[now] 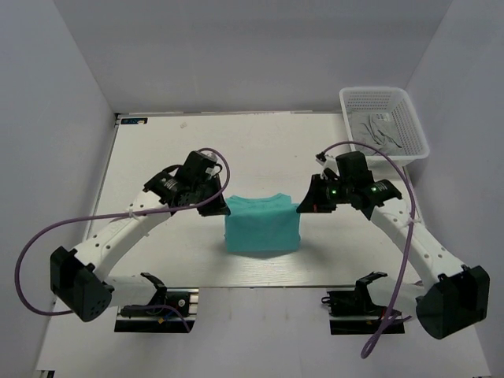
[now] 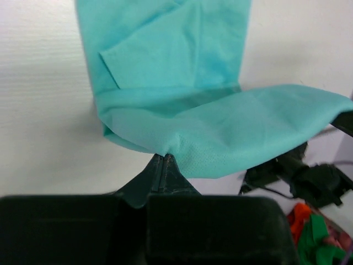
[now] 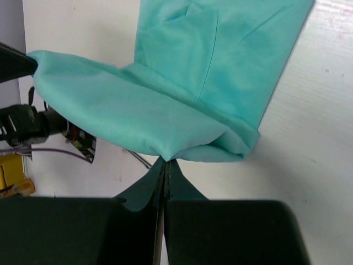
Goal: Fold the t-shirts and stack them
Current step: Fold the long partially folded tshirt into a neat square
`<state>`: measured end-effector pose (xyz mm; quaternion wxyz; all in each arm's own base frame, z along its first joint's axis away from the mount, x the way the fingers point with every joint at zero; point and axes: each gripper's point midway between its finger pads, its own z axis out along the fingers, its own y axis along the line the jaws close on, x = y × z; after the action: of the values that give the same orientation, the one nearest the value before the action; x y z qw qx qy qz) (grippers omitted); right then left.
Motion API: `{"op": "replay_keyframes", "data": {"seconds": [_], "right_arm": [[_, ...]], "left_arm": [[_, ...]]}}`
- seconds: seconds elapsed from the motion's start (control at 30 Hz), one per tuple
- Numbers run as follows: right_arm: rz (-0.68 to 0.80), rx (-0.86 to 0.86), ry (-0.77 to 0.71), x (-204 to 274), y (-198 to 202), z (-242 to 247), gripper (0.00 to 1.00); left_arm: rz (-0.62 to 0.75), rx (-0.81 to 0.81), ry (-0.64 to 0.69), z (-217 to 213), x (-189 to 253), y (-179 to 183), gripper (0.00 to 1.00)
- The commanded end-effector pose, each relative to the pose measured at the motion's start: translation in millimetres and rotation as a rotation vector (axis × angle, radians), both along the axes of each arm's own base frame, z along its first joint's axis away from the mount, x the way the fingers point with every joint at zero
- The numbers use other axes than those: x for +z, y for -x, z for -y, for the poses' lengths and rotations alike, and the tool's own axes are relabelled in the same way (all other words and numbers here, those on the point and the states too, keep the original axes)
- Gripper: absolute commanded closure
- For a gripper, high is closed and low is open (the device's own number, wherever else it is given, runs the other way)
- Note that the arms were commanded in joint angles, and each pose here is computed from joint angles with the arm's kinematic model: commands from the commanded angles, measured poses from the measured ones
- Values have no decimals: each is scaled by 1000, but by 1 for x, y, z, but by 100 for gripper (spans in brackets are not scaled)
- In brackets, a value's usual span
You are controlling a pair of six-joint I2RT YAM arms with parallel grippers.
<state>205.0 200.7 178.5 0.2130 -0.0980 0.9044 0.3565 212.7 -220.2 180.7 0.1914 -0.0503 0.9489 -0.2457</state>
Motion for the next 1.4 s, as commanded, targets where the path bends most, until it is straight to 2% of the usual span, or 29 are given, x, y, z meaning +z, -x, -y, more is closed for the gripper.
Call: {"op": "replay_keyframes", "data": {"seconds": [0.0, 0.3, 0.57, 0.83, 1.13, 1.17, 1.2, 1.23, 1.27, 1.33, 1.37], "right_arm": [[122, -49, -54, 28, -37, -9, 100], [46, -141, 1, -6, -86, -11, 100], [38, -176, 7, -33, -118, -10, 100], [-16, -156, 37, -59, -141, -12, 100], [-76, -153, 5, -88, -161, -19, 100], [-65, -151, 4, -84, -167, -20, 99], [-66, -148, 10, -86, -169, -21, 90], [-74, -151, 17, -90, -170, -19, 74], [-57, -140, 19, -87, -174, -20, 50], [-40, -115, 24, -80, -177, -21, 18], [-24, -100, 15, -71, -178, -25, 10]], "left_arm": [[73, 127, -77, -12, 3, -33, 100], [87, 229, -198, -17, -25, -75, 100], [193, 286, -186, -11, -28, -123, 100], [150, 287, -248, -11, -58, -144, 100], [158, 314, -230, -5, -76, -175, 99], [150, 323, -237, -8, -72, -179, 89], [143, 322, -242, -8, -74, -180, 49], [145, 327, -251, -7, -73, -185, 21], [133, 339, -269, -14, -72, -184, 4], [148, 357, -292, -19, -64, -188, 0], [144, 362, -308, -22, -65, -186, 0]]}}
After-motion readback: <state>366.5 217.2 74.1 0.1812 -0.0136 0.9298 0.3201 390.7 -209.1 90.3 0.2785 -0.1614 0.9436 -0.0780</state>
